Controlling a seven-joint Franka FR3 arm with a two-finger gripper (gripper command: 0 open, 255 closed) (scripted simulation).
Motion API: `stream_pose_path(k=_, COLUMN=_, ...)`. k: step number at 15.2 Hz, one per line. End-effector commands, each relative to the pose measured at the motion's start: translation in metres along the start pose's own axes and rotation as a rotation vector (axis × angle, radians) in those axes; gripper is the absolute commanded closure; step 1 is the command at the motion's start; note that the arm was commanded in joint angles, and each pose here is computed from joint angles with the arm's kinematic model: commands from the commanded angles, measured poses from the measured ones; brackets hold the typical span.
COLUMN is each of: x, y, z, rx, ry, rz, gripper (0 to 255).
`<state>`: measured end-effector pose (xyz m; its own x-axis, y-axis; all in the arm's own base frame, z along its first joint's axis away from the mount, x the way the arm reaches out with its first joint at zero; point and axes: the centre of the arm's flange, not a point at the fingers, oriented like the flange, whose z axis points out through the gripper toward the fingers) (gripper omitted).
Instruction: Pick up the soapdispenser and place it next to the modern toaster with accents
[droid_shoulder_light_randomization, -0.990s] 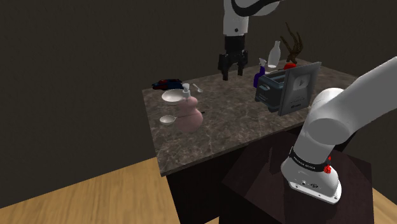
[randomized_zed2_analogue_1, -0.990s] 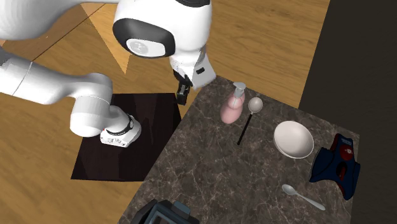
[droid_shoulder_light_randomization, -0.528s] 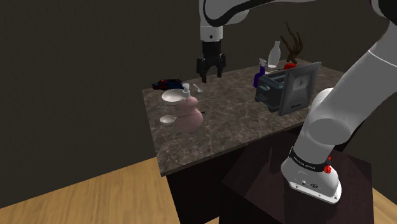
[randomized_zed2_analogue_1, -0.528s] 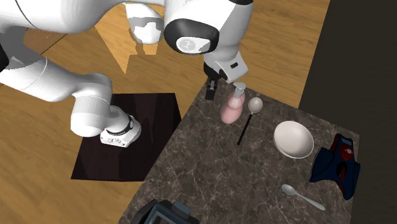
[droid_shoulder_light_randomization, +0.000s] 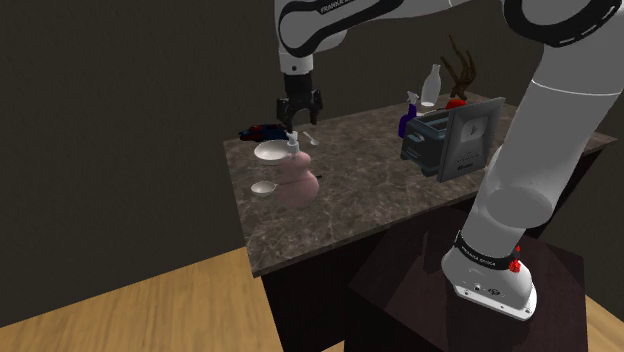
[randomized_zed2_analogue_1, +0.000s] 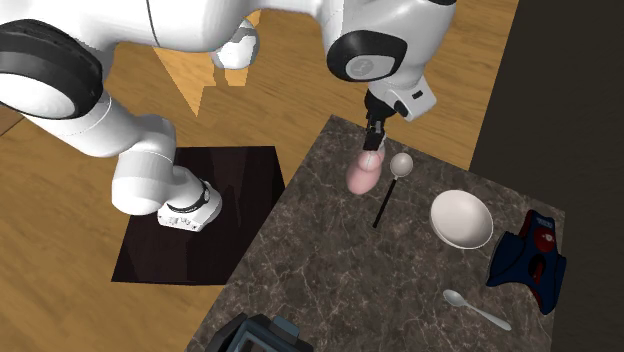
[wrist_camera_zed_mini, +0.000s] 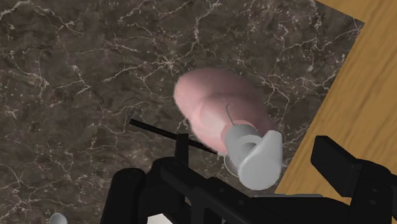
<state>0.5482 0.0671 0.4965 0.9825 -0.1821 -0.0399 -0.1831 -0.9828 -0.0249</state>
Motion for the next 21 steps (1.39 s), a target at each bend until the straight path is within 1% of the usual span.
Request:
stream_pose_path(k=1, x=0.023, y=-0.014, z=0.005, rx=-0.007, ry=0.009, rz=-0.002, gripper=0)
stream_pose_path(k=2, x=0.031, y=-0.019, z=0.007, rx=-0.010, ry=0.012, rz=-0.003, gripper=0)
stream_pose_path(k=10, x=0.032, y=-0.018, z=0.047, rx=-0.010, ry=0.012, rz=-0.003, gripper=0)
stream_pose_path(k=17, x=0.032, y=-0.018, z=0.047, rx=-0.010, ry=0.012, rz=-0.003, gripper=0)
stream_pose_path(k=18, x=0.032, y=-0.018, z=0.047, rx=-0.010, ry=0.012, rz=-0.003, gripper=255)
stream_pose_path(k=21, x=0.032, y=-0.018, z=0.047, rx=-0.010, ry=0.012, rz=-0.003, gripper=255)
